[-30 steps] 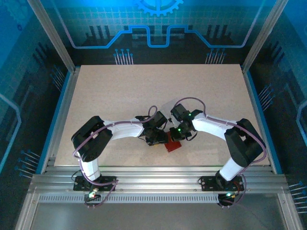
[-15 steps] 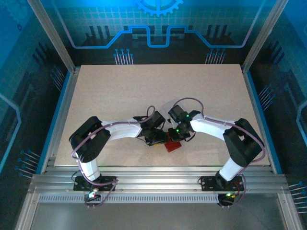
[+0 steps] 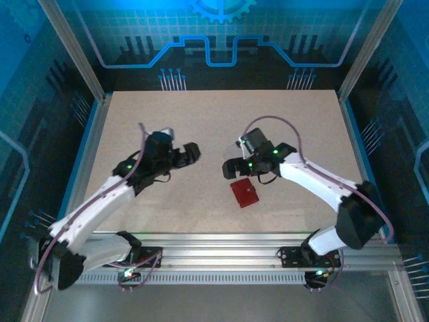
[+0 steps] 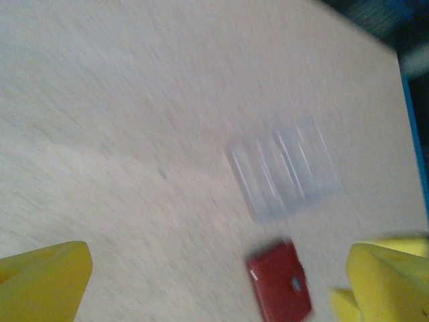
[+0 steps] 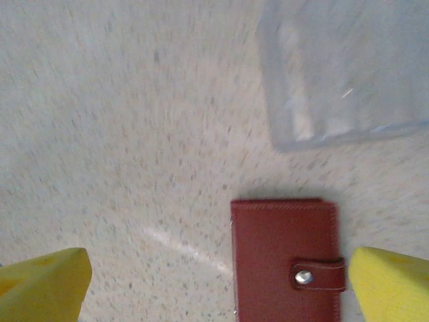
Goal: Put the credit cards into the card holder
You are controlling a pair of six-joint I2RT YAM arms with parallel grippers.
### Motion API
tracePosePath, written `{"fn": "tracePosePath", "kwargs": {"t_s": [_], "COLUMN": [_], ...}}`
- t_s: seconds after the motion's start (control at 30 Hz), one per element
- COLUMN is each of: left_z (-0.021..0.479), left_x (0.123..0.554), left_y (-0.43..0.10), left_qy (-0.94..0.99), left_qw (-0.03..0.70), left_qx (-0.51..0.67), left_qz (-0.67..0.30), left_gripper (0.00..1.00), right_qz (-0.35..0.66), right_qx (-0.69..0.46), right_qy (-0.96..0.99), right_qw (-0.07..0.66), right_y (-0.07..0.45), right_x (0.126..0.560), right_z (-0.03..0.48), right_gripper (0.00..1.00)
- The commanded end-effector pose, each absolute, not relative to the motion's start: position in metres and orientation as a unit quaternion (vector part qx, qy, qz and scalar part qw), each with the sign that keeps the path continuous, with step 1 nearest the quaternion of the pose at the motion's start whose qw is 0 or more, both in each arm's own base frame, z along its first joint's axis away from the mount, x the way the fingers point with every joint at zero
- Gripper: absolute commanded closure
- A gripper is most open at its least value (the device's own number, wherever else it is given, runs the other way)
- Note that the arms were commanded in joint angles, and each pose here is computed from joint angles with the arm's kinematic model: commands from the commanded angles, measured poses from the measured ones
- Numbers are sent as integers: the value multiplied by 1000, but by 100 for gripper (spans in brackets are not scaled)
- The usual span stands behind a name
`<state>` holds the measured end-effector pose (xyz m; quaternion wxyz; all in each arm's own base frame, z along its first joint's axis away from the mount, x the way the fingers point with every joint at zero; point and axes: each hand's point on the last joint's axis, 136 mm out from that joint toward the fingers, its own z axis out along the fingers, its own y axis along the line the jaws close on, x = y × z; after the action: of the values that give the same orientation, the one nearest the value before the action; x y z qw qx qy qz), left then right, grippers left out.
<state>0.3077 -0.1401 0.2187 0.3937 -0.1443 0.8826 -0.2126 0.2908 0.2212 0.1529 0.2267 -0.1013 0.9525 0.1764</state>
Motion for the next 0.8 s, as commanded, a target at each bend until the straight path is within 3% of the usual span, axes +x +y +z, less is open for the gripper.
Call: {"fn": "tracePosePath", "kwargs": {"t_s": [0.0, 0.13, 0.23, 0.4, 0.5, 0.77], "left_z": [203, 205, 182, 149, 127, 129], "left_x": [306, 314, 318, 335, 345, 371], "left_y": [-63, -26, 6, 33, 32, 16], "left_qy": [868, 806, 802, 793, 789, 763], "left_qw": [475, 569, 560, 560, 569, 629], "left_qx": [-148, -137, -171, -195, -191, -103], "left_qz": [-5, 86, 119, 139, 131, 109], "left_gripper": [1, 1, 1, 1, 1, 1], "right_qz": [101, -34, -61, -83, -92, -49], "right_qx": [-16, 108, 146, 97, 82, 91], "right_qy": [951, 925, 906, 859, 849, 831], "right_qw": [292, 362, 394, 496, 515, 546], "right_y": [150, 42, 1, -9, -12, -20], "right_x": [304, 308, 305, 315, 320, 345], "right_z": [181, 187, 179, 177, 155, 118], "right_gripper": [0, 0, 0, 0, 0, 0]}}
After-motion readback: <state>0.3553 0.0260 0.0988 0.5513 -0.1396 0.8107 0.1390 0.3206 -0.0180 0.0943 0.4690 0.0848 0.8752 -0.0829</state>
